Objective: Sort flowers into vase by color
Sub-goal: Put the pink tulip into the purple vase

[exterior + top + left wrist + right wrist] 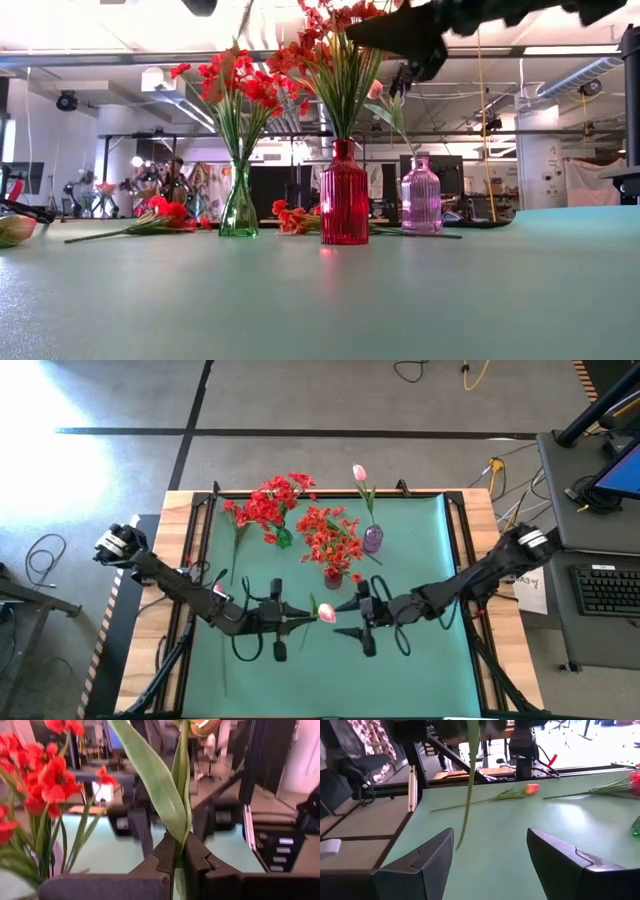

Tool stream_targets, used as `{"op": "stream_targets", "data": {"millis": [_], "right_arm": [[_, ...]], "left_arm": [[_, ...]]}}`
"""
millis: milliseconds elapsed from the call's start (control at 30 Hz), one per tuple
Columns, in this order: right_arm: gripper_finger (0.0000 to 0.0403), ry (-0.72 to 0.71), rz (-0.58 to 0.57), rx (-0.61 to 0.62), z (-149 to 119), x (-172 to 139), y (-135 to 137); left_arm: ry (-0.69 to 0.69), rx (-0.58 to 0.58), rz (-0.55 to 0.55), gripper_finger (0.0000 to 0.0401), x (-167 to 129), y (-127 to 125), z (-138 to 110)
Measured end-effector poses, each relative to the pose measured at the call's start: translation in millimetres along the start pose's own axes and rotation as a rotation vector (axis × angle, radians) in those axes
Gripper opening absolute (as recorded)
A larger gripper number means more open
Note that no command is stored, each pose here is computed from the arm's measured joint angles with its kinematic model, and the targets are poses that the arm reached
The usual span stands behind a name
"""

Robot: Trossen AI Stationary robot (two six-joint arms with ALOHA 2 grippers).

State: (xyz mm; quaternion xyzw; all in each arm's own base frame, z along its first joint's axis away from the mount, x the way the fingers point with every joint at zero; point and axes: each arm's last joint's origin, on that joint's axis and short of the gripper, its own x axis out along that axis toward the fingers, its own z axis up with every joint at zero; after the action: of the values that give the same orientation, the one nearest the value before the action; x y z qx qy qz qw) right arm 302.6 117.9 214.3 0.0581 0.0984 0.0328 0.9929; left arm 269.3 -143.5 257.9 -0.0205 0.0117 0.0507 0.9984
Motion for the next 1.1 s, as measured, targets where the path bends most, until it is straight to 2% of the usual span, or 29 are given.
{"op": "stream_targets", "data": {"millis": [233, 600, 733, 900, 933, 1100], "right_arm": [[0.0242, -0.121, 0.003, 0.034, -1.8, 29.7, 9.0], [0.0204, -0.144, -0.007, -0.002, 11.2, 45.9, 14.7], [0.0149, -0.134, -0.015, 0.014, 11.7, 46.0, 12.1], [0.0036, -0.131, -0.013, 0.010, 11.2, 45.9, 12.5], [0.0023, -0.131, -0.014, 0.001, 11.3, 45.8, 12.5], [0.0013, -0.132, -0.014, 0.002, 11.8, 45.6, 12.4]], "left_arm": [[-0.044, 0.035, 0.002, 0.0000, 9.9, -5.9, -9.2], [-0.053, 0.037, 0.014, 0.0000, 17.1, -8.9, -19.8], [-0.057, 0.033, 0.014, 0.0000, 16.8, -8.7, -18.7], [-0.061, 0.029, 0.014, 0.0000, 16.5, -8.6, -17.8], [-0.062, 0.024, 0.014, 0.0000, 16.6, -8.5, -17.8], [-0.066, -0.005, 0.007, 0.0009, 16.2, -8.4, -16.6]]}}
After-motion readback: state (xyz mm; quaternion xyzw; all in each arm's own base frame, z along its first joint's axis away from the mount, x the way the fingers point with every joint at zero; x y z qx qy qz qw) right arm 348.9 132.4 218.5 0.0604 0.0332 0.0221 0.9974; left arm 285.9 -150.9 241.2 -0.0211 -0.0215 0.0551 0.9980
